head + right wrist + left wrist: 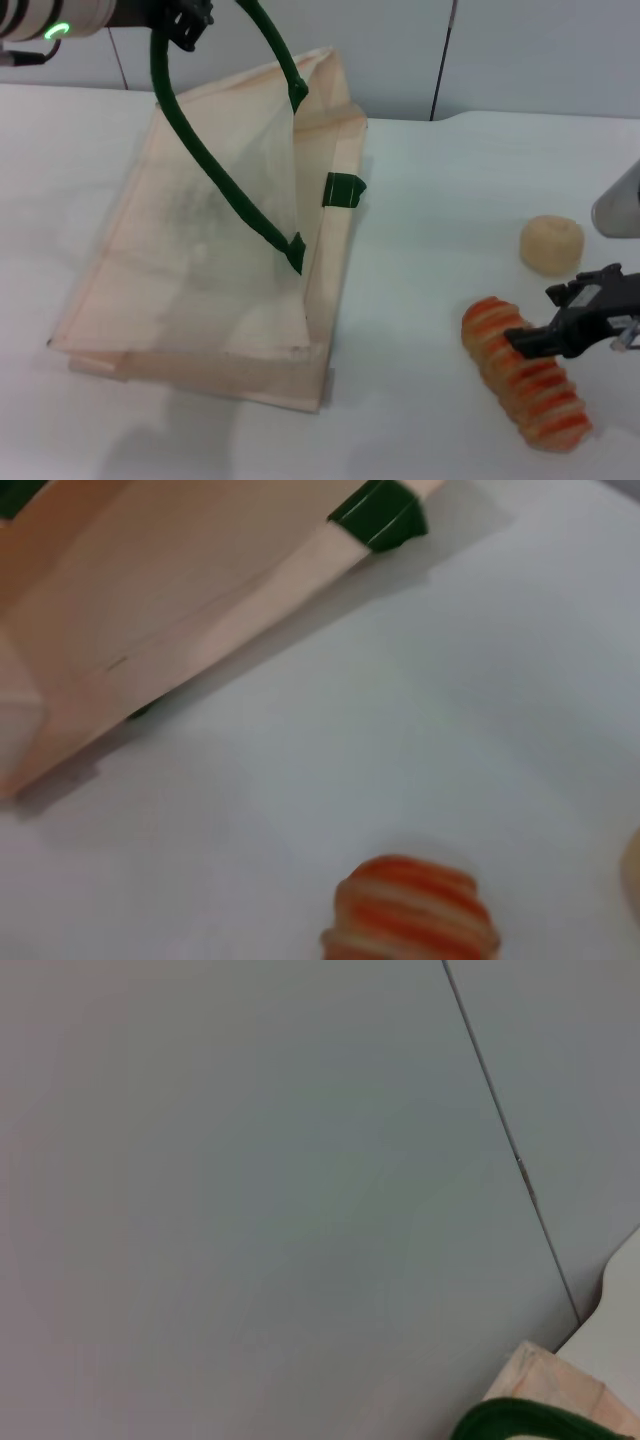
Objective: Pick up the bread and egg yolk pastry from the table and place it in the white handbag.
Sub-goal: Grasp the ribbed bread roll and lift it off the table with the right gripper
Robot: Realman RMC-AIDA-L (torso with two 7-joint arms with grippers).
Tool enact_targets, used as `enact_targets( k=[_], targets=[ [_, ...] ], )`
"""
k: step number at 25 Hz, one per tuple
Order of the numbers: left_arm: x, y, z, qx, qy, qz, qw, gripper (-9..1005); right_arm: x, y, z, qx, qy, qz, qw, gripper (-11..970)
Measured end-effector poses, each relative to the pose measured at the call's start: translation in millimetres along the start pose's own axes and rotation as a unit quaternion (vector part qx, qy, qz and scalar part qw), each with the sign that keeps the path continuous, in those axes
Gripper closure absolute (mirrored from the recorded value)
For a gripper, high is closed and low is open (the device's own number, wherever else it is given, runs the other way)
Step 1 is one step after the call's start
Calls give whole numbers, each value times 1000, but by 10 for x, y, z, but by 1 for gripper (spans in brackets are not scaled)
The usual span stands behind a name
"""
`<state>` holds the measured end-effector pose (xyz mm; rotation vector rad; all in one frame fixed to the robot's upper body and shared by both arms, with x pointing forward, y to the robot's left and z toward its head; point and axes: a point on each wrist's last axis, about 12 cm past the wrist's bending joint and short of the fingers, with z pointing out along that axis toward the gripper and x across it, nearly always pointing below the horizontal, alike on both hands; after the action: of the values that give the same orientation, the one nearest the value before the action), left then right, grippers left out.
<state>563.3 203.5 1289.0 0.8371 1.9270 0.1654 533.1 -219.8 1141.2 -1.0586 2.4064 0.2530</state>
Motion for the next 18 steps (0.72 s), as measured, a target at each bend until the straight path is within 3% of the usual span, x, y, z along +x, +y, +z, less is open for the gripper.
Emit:
enact_targets(
  k=[9,18],
  targets=[
    [27,-8,48,5,9,0,1000,862,-21,36,3,-13,46,0,999,174],
    [30,-8,48,5,10,-2,1000,862,-69,53,79,-11,80,42,996,174]
  ],
)
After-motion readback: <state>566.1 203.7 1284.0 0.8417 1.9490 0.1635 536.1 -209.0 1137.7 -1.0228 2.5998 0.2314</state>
